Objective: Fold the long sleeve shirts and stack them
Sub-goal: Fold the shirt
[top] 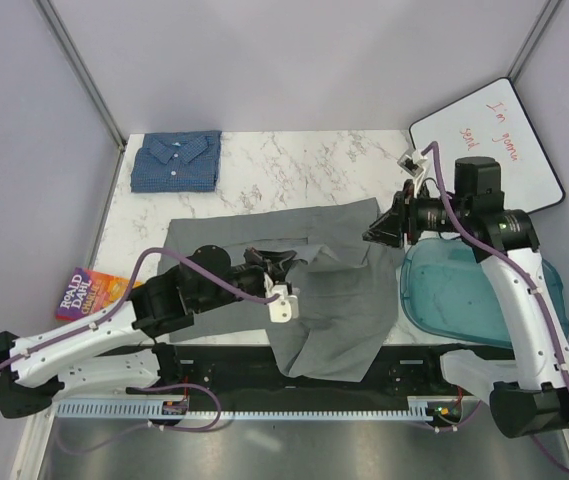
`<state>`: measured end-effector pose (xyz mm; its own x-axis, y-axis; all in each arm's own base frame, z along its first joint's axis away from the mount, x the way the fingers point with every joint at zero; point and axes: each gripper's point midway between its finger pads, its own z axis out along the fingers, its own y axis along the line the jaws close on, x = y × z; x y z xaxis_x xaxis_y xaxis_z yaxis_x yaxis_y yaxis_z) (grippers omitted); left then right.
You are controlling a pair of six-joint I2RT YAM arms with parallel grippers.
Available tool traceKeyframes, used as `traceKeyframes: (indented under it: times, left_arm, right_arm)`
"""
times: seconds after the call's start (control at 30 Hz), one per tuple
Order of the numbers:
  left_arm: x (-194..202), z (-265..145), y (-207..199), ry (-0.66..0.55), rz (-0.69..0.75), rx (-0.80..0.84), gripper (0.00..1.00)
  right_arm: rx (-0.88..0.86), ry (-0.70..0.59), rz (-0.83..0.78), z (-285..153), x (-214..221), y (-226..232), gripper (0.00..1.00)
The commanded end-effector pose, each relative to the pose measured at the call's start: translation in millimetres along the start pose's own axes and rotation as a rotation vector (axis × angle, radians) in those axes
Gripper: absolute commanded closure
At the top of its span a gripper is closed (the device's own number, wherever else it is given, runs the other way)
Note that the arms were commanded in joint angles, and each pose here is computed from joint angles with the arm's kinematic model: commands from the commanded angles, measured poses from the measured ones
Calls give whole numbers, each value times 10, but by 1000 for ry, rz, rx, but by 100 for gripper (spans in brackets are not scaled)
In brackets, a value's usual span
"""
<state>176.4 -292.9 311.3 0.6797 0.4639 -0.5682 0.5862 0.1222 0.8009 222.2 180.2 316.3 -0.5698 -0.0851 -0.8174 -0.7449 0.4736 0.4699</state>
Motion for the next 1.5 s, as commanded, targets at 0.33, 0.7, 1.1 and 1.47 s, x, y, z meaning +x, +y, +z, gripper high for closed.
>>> traceKeyframes:
  times: [0.33,0.7,1.1,1.47]
  left_arm:
    - [-462,-823,-1143,-295,-8,713,98]
    - [-345,-760,-1338,-261,-15,796,98]
    - [552,289,-112,109,-608,309,98]
    - [2635,2,305,559,-1035,-83,98]
  right_arm:
    - [80,102,36,-21,-18,-804,48]
    - [176,39,176,372,-99,-1579,53]
    - [238,15,175,483,-232,-1891,56]
    - [243,63,154,436,-128,-1858,46]
